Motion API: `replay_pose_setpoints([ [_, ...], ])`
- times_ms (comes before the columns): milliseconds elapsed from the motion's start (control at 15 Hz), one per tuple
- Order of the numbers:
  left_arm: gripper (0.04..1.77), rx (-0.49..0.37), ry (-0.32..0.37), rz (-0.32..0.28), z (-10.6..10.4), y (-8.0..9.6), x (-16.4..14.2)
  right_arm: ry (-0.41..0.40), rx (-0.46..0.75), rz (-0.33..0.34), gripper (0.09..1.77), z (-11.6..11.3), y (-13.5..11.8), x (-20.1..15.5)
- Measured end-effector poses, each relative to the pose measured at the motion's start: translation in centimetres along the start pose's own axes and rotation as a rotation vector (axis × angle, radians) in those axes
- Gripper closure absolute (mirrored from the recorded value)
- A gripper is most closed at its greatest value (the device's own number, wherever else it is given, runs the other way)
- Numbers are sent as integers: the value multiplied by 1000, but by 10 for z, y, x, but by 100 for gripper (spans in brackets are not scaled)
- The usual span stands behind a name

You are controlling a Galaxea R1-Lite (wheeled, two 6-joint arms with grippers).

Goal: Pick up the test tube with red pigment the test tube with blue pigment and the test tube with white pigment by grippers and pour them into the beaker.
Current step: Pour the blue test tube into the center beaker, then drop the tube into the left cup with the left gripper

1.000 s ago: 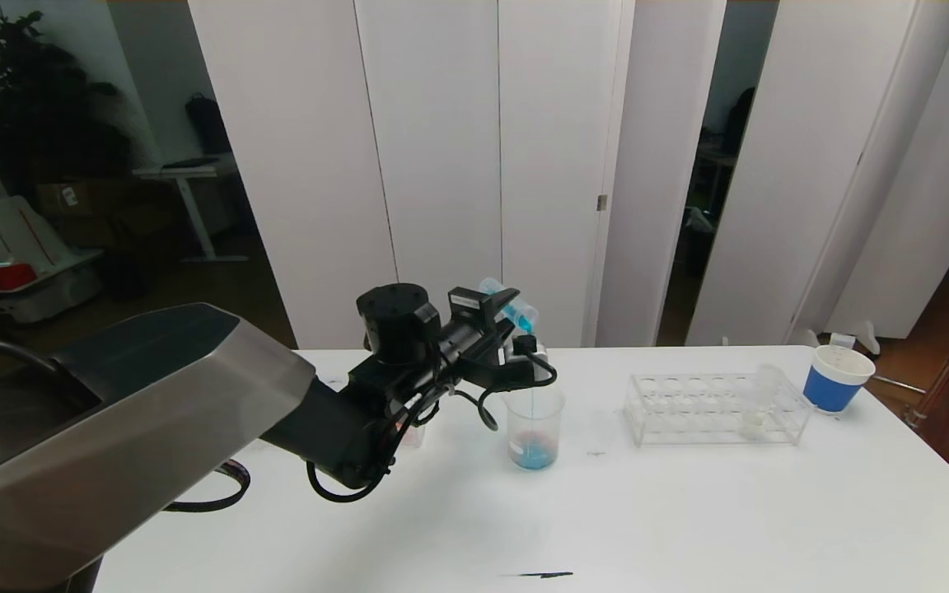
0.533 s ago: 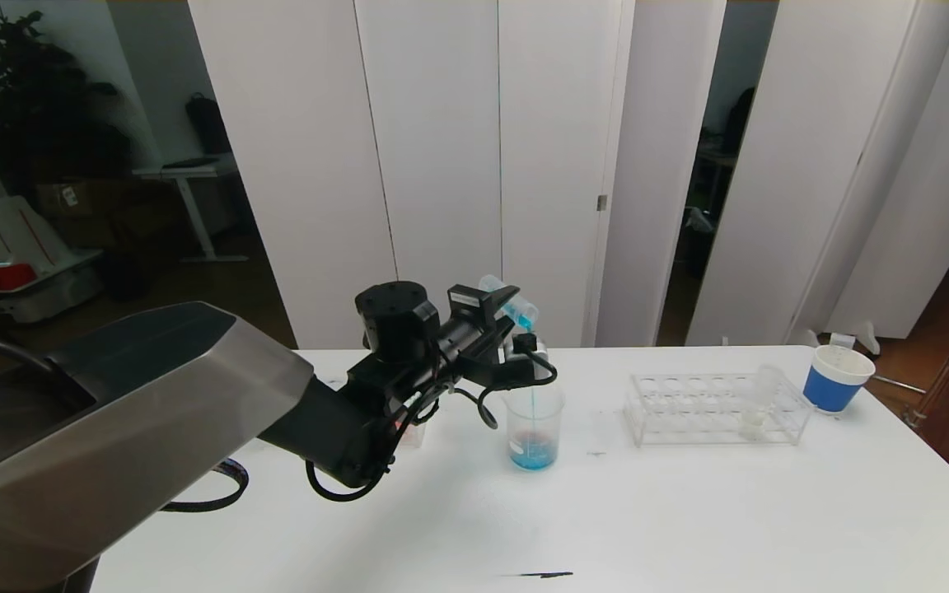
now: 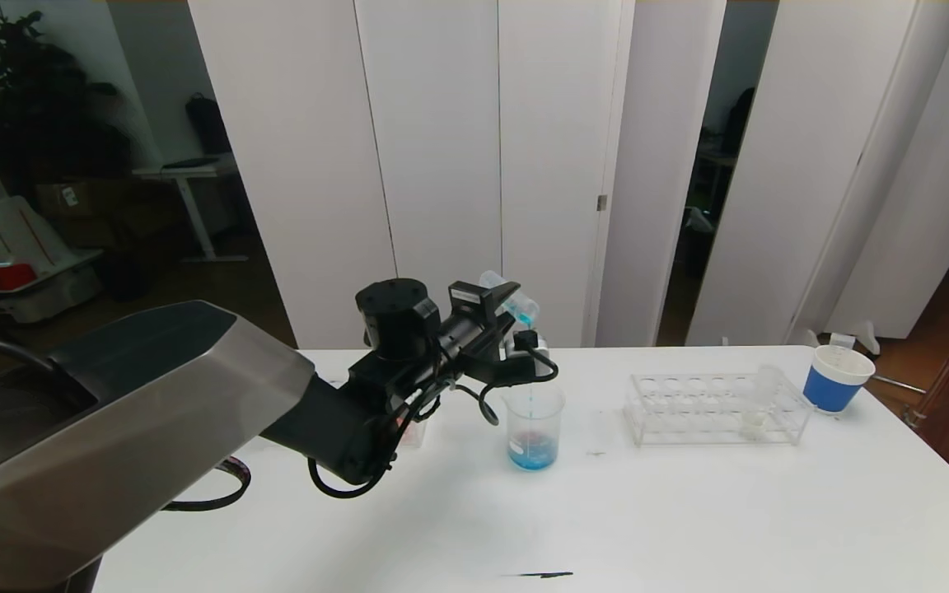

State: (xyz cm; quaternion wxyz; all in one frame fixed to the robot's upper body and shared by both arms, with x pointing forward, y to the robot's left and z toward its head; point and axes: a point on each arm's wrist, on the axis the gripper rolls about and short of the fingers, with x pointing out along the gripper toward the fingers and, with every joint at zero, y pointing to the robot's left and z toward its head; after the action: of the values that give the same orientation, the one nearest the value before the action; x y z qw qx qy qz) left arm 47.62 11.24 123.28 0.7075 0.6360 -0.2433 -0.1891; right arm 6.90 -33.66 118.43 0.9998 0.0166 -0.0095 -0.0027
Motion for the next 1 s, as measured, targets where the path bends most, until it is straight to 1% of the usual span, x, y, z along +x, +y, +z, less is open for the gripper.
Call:
replay_pose_setpoints([
  [800,123,-6,0,1,1,1,0,0,0,0,11,0,0,0],
  [867,123,-8,6,4,2,3,-1,0,0,-1,11,0,0,0],
  [1000,123,-14,49,22,2,10,-3,0,0,0,11,0,0,0],
])
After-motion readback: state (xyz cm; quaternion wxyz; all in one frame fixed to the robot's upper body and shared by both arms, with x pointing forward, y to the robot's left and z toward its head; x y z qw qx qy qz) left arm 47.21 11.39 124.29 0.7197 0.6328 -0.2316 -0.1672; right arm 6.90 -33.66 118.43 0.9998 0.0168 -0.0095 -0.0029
